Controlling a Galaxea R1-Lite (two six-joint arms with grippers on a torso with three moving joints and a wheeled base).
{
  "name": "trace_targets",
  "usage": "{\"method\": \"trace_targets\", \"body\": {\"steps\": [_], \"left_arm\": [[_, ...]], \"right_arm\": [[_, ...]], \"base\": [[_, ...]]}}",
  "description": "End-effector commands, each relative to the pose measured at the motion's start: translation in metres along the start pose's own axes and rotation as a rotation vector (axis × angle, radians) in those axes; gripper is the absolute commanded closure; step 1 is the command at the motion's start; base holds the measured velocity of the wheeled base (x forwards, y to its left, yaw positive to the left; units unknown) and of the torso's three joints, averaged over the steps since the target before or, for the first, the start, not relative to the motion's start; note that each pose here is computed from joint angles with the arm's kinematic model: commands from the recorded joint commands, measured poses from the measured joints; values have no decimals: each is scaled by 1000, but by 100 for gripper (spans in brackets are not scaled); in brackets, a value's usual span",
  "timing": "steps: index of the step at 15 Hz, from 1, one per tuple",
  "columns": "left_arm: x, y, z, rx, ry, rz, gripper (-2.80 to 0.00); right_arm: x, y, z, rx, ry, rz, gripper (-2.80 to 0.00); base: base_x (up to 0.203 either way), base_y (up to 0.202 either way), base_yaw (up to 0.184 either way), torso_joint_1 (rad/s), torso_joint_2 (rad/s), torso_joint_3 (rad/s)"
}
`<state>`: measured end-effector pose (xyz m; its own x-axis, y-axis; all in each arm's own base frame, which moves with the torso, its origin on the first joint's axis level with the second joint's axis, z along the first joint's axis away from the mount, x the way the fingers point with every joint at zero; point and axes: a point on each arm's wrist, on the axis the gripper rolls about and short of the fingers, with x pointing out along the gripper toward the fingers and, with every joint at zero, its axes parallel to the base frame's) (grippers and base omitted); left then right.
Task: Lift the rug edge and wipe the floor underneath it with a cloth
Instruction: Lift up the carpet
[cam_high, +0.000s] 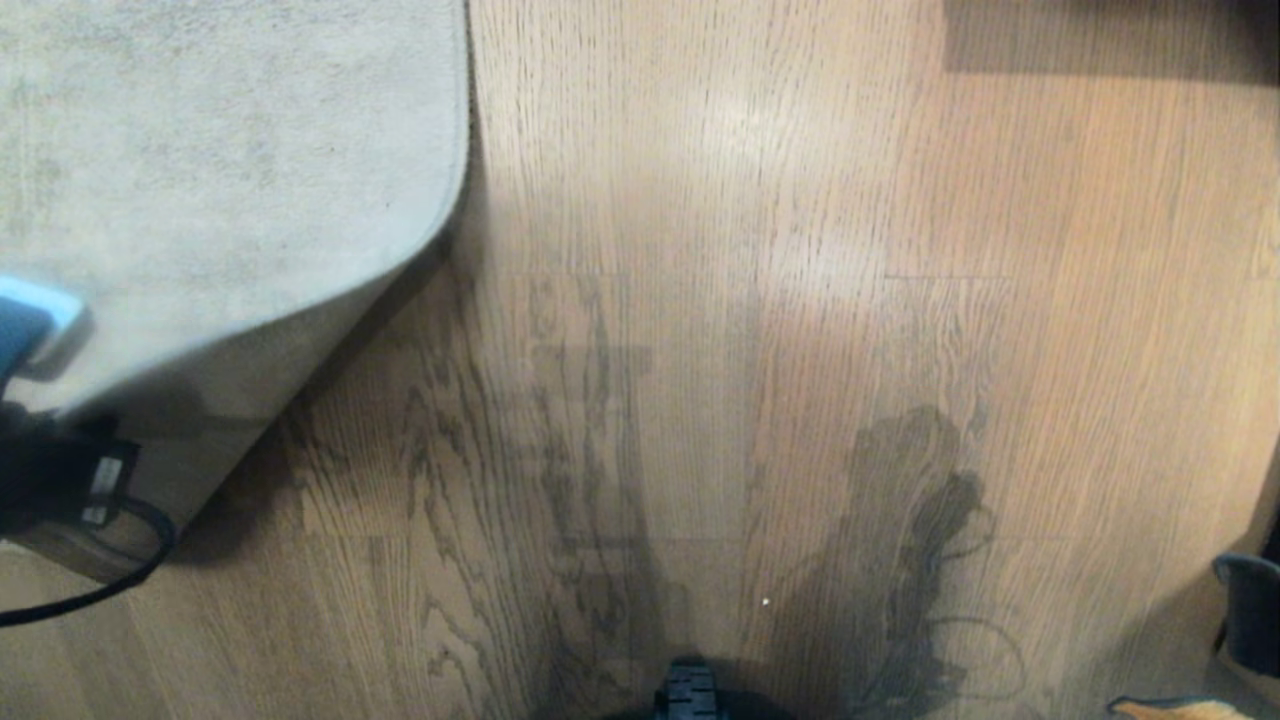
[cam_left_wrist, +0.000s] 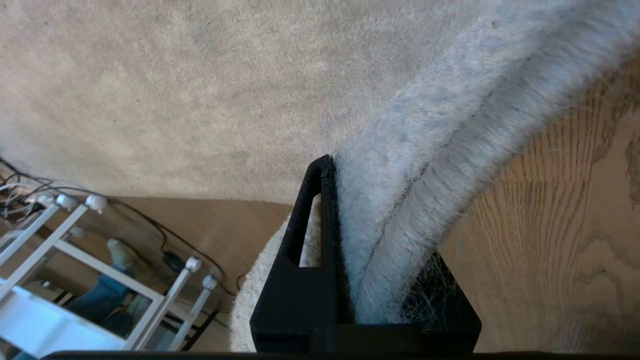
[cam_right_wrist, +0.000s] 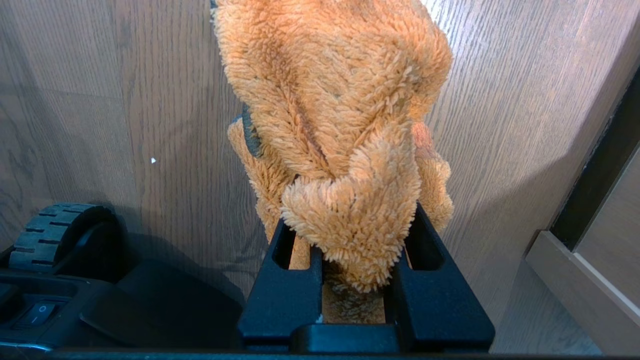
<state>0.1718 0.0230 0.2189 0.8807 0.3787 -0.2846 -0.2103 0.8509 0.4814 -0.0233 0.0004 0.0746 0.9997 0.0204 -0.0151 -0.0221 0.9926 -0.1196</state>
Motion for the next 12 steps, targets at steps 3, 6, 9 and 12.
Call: {"method": "trace_targets", "body": {"steps": [3,6,9,12], "left_arm": [[3,6,5,-12,-14,6,0],[4,7,5,-19,-23,-10,0],[7,15,3,-35,-25,-21,0],[9,22,4,-47,-32,-11,0]], "right_arm": [[0,0,0,-1,2,1,0],[0,0,0,-1,2,1,0],[0,0,0,-1,2,1,0],[0,0,0,-2,2,1,0]], "base": [[0,0,0,0,0,0],[0,0,0,0,0,0],[0,0,0,0,0,0],[0,0,0,0,0,0]]}}
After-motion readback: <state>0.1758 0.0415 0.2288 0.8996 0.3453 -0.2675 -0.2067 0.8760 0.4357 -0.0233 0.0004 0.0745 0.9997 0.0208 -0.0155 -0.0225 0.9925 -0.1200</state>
